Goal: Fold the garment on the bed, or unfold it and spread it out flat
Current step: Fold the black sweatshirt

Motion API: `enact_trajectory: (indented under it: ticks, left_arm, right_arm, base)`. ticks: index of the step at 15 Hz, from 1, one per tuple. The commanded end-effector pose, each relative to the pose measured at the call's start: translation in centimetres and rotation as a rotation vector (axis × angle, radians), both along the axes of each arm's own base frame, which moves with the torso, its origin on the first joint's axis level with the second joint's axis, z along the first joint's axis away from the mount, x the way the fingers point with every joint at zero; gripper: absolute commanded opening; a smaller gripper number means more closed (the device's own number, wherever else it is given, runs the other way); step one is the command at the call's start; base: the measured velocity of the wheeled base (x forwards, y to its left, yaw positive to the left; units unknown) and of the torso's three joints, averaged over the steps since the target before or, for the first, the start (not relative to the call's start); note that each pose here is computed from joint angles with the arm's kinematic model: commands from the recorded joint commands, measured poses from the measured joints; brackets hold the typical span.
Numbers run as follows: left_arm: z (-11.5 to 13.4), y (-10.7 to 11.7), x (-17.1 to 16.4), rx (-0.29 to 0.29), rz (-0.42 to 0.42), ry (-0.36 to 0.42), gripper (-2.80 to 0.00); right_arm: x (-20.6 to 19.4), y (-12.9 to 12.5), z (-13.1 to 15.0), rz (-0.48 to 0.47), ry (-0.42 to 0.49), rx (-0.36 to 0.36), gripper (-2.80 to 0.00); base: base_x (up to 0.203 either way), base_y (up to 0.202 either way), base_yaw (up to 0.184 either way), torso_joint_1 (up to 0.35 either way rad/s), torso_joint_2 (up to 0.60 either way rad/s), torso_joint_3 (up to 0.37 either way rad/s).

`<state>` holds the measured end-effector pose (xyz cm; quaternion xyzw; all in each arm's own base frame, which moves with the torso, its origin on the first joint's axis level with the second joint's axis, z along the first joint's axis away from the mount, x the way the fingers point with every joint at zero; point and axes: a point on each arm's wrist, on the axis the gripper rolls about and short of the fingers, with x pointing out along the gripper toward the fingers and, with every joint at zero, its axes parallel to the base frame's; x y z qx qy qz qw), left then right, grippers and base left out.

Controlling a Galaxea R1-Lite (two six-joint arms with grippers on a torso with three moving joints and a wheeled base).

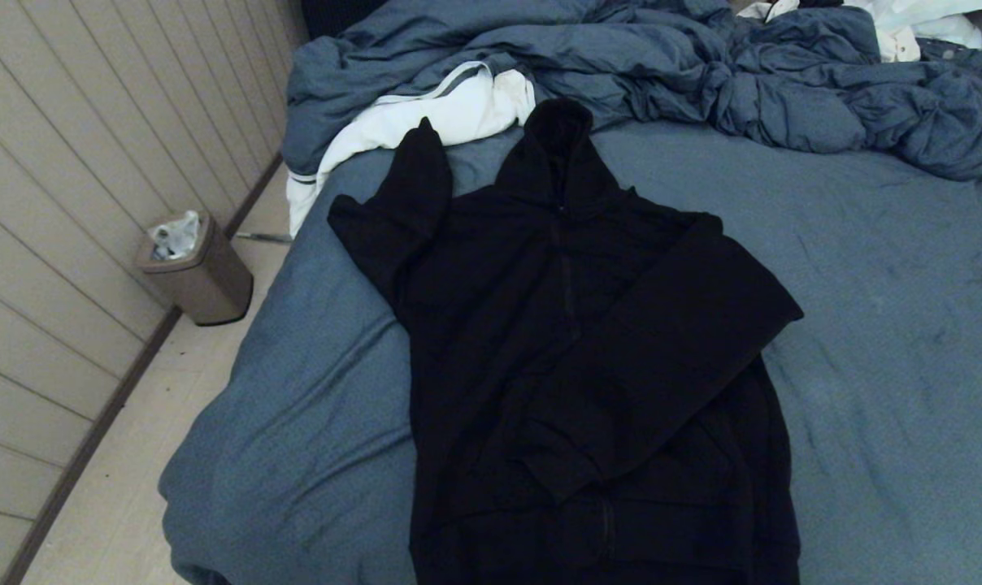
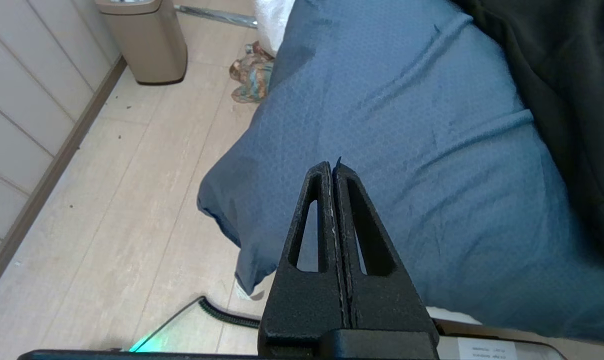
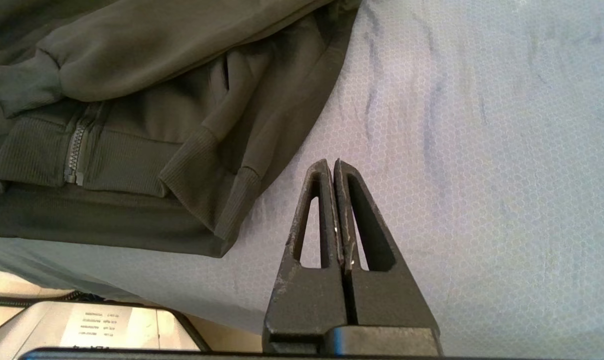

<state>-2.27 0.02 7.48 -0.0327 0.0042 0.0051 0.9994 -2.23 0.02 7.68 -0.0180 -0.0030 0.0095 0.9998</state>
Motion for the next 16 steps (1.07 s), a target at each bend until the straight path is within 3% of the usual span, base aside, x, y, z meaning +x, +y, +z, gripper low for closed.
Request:
enact_trajectory:
  ticks: [1,5,8,12,16]
  left_arm:
    - [0.0,0.0,0.0,-0.002,0.001,0.0,-2.8]
    - [0.3,0.0,-0.1,-0.029,0.003,-0.016,-2.8]
    - [4.3,0.0,-0.6,-0.032,0.0,-0.062,-2.8]
    - [12.1,0.0,0.6,-0.04,-0.011,-0.07,-2.8]
    - [19.1,-0.1,4.4,-0.08,-0.035,-0.035,-2.8]
  right_arm:
    - [0.0,0.0,0.0,0.002,0.001,-0.001,-2.8]
    - [0.0,0.0,0.1,0.0,-0.004,-0.011,-2.8]
    - [-0.6,0.0,2.0,0.017,-0.013,-0.018,-2.8]
    - [-0.8,0.2,9.8,0.107,0.01,-0.018,-2.8]
    - [3.2,0.3,17.9,0.126,0.058,0.007,-2.8]
  base:
    - [0.0,0.0,0.0,0.0,0.0,0.0]
    - [0.0,0.0,0.0,0.0,0.0,0.0]
    - [0.0,0.0,0.0,0.0,0.0,0.0]
    - [0.0,0.0,0.0,0.0,0.0,0.0]
    - [0.0,0.0,0.0,0.0,0.0,0.0]
